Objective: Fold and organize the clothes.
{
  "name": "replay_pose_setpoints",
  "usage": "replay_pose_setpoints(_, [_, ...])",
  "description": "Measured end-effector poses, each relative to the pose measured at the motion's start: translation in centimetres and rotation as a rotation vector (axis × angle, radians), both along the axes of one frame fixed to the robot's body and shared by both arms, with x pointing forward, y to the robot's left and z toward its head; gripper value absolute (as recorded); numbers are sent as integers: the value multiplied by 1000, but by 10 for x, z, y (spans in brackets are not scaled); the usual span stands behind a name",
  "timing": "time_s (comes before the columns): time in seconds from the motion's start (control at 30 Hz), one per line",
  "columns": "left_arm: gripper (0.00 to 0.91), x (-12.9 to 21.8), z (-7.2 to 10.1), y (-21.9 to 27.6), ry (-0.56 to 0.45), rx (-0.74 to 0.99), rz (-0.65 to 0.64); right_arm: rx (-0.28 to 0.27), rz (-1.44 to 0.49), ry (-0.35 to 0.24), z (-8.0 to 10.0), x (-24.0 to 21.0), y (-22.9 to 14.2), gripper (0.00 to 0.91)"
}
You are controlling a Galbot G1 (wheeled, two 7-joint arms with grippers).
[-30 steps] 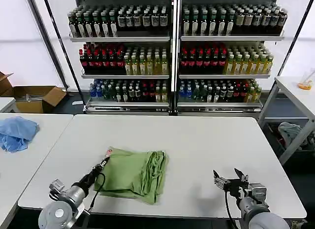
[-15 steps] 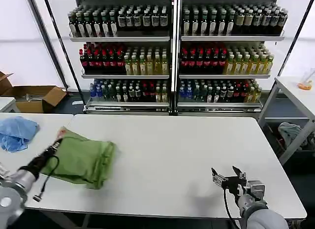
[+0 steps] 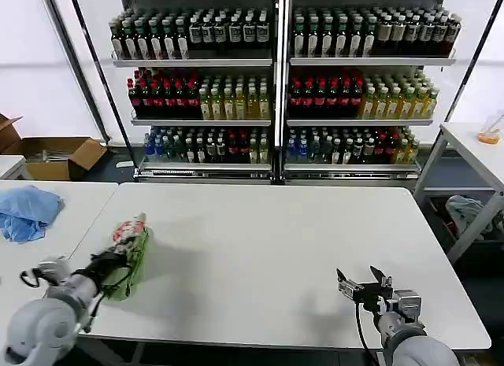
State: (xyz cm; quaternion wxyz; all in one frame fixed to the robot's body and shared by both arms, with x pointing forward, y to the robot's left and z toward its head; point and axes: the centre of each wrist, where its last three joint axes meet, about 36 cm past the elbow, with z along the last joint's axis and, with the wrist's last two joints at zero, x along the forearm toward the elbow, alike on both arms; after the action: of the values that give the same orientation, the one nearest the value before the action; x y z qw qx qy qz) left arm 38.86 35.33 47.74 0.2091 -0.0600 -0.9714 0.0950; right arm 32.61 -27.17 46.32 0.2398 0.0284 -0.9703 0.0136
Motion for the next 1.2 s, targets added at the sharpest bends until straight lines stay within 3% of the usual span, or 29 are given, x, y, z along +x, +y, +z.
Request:
replay_pose_setpoints(0.17, [30, 20, -6, -48, -3, -12, -59, -8, -7, 3, 0, -1, -3, 907])
replay_pose_setpoints(0.47, [30, 65, 0, -122, -18, -143, -145, -10, -20, 5, -1, -2, -7, 907])
replay_pose_setpoints(0.5, [736, 70, 1, -130, -21, -161, -156, -11, -20, 5, -1, -2, -7, 907])
replay_pose_setpoints(0.53, [907, 74, 2, -137, -22, -174, -167, -12, -18, 4, 0, -2, -7, 907])
replay_pose_setpoints(0.93, [907, 92, -2, -189, -35, -256, -291, 23, 27, -27, 3, 7, 2, 907])
replay_pose_setpoints(1.2, [907, 76, 18, -167, -86, -337, -289, 137, 95, -33, 5, 32, 25, 907])
